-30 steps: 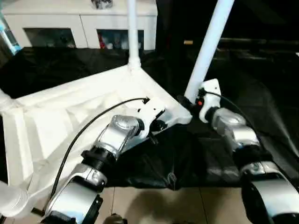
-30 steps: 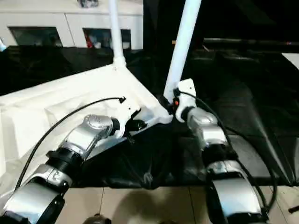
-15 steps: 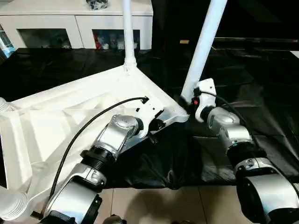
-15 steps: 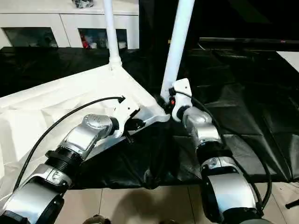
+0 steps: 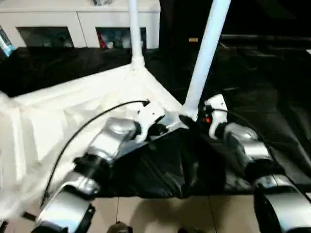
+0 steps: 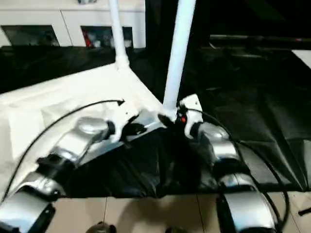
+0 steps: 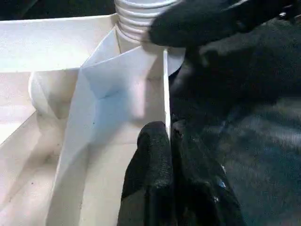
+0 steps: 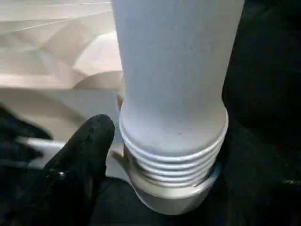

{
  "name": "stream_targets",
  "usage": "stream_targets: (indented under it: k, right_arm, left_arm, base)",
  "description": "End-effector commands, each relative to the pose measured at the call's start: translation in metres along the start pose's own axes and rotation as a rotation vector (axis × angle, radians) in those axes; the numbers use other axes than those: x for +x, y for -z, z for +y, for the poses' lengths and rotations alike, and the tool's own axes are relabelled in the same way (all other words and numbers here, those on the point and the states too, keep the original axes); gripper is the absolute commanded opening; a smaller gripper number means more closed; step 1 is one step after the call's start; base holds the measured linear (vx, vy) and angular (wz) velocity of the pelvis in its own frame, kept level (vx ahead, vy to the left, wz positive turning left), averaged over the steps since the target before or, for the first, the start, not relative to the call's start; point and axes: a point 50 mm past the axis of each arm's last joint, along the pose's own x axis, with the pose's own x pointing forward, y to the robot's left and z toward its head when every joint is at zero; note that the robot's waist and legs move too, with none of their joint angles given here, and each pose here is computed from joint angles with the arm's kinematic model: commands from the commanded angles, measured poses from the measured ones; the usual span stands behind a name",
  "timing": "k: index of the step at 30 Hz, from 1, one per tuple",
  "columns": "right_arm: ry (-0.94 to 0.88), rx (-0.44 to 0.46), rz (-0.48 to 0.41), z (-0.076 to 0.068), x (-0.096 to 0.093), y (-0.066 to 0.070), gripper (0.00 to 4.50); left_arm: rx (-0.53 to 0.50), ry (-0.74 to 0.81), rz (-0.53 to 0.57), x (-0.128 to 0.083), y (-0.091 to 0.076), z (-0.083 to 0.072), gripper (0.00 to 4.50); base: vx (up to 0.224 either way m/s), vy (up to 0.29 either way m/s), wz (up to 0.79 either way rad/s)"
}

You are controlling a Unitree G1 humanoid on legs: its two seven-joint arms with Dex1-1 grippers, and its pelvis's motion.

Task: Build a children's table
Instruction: Insert table leg to table base

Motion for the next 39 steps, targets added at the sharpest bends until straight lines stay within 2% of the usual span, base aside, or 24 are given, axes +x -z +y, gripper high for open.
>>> stream_targets:
  k: [1,5,14,22,23,30,32,38,39]
  right_arm:
    - [-0.096,-0.031,0.019,0.008,-0.001,0.001,3.73]
    - [-0.201,-0.112,0.054,0.007,-0.020,0.003,3.73]
    - [-0.302,-0.181,0.082,0.010,-0.036,0.003,3.73]
    - [-0.397,-0.184,0.117,0.017,-0.045,0.005,3.59]
    - [-0.406,-0.183,0.122,0.017,-0.046,0.005,3.31]
    - [-0.463,-0.164,0.128,0.023,-0.050,0.005,2.80]
    - [-0.490,-0.155,0.134,0.025,-0.052,0.005,2.77]
    - [-0.504,-0.128,0.139,0.030,-0.051,0.009,2.73]
    - [-0.457,-0.111,0.133,0.031,-0.046,0.011,2.73]
  left_arm:
    - [0.085,0.042,-0.109,-0.003,-0.025,-0.003,0.00]
    - [0.133,0.152,-0.120,-0.008,-0.020,-0.009,0.00]
    - [0.172,0.324,-0.108,-0.016,-0.013,-0.018,0.00]
    - [0.192,0.384,-0.082,-0.022,-0.009,-0.019,0.00]
    - [0.191,0.389,-0.078,-0.022,-0.008,-0.019,0.00]
    - [0.184,0.443,-0.063,-0.026,-0.004,-0.022,0.00]
    - [0.179,0.469,-0.053,-0.027,-0.002,-0.023,0.00]
    - [0.151,0.441,-0.058,-0.025,-0.001,-0.023,0.00]
    - [0.131,0.384,-0.067,-0.021,-0.003,-0.020,0.00]
  base:
    - [0.000,0.000,0.00]
    - [0.000,0.000,0.00]
    - [0.000,0.000,0.00]
    - [0.000,0.000,0.00]
    - [0.000,0.000,0.00]
    - [0.000,0.000,0.00]
    - [0.000,0.000,0.00]
    - [0.000,0.000,0.00]
    - [0.000,0.000,0.00]
